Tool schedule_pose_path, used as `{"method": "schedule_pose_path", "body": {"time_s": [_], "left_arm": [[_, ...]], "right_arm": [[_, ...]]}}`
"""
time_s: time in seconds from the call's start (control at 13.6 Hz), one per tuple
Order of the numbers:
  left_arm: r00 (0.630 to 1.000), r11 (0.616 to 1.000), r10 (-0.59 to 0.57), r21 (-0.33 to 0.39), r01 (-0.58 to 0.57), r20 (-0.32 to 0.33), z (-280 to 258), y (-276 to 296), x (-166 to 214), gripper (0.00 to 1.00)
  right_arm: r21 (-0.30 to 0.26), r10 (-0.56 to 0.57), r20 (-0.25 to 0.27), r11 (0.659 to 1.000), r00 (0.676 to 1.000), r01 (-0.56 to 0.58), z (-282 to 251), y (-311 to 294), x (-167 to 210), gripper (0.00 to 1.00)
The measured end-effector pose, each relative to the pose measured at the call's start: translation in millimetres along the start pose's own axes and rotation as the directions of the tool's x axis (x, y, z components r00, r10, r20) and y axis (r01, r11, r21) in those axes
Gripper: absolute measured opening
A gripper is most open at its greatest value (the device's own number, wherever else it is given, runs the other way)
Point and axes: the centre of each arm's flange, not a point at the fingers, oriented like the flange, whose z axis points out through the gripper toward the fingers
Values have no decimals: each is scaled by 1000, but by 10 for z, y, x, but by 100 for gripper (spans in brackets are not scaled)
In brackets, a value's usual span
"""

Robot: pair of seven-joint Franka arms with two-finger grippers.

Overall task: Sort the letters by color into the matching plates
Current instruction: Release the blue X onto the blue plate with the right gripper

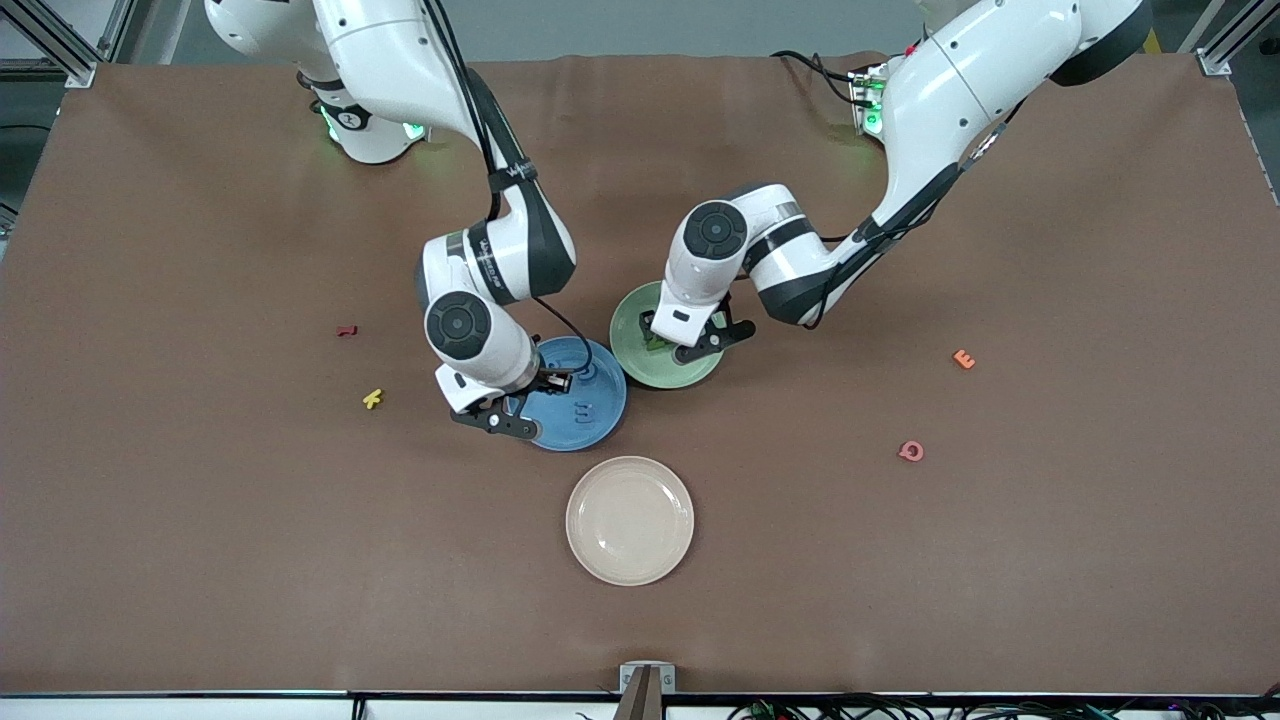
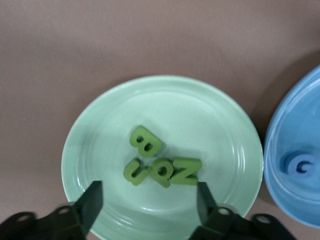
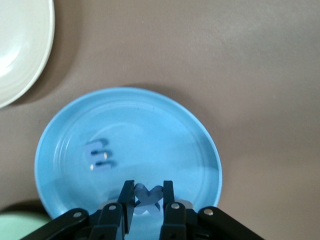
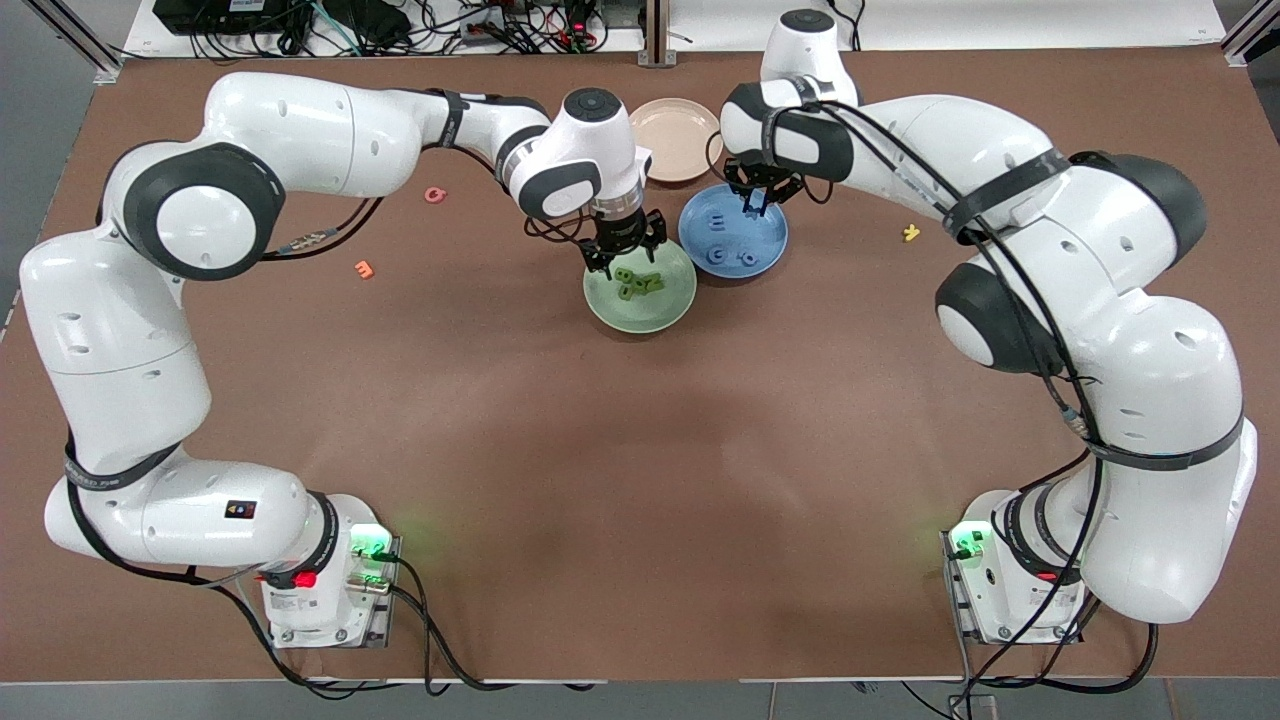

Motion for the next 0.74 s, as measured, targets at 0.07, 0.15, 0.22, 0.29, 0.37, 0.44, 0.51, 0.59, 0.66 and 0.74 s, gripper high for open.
{"method": "schedule_pose_path", "body": {"time_s": [0.07, 0.15, 0.22, 0.29, 0.37, 0.44, 0.51, 0.59, 0.66, 0.74], "left_arm": [[1000, 1000, -20, -8, 20, -12, -51, -22, 146, 100], [999, 999, -38, -20, 38, -28, -135, -63, 344, 100], [998, 998, -45, -35, 43, -47, -257, -128, 559, 100], [996, 998, -45, -51, 42, -71, -414, -206, 779, 100], [994, 997, -46, -67, 39, -100, -599, -297, 993, 100], [990, 996, -55, -80, 44, -130, -784, -392, 1183, 100], [986, 995, -67, -83, 55, -155, -951, -481, 1330, 100], [981, 995, -78, -70, 67, -176, -1109, -561, 1445, 100], [978, 996, -85, -42, 78, -192, -1258, -631, 1538, 100], [976, 996, -86, -2, 87, -201, -1402, -707, 1630, 100]], "right_arm": [[0, -1, -19, 1000, 1000, 1, 68, -18, 28, 27], [-2, -2, -27, 1000, 1000, 2, 133, -30, 37, 27], [-5, -1, -30, 1000, 1000, 1, 177, -32, 45, 27], [-8, 1, -28, 1000, 1000, -1, 209, -20, 56, 27], [-11, 4, -28, 1000, 1000, -5, 229, -2, 73, 27], [-11, 9, -32, 1000, 999, -9, 249, 21, 100, 27], [-11, 14, -37, 1000, 999, -14, 271, 43, 129, 27], [-12, 16, -39, 1000, 999, -17, 298, 58, 146, 27], [-14, 19, -40, 1000, 999, -19, 326, 71, 161, 27], [-15, 22, -43, 1000, 999, -23, 345, 87, 189, 27]]}}
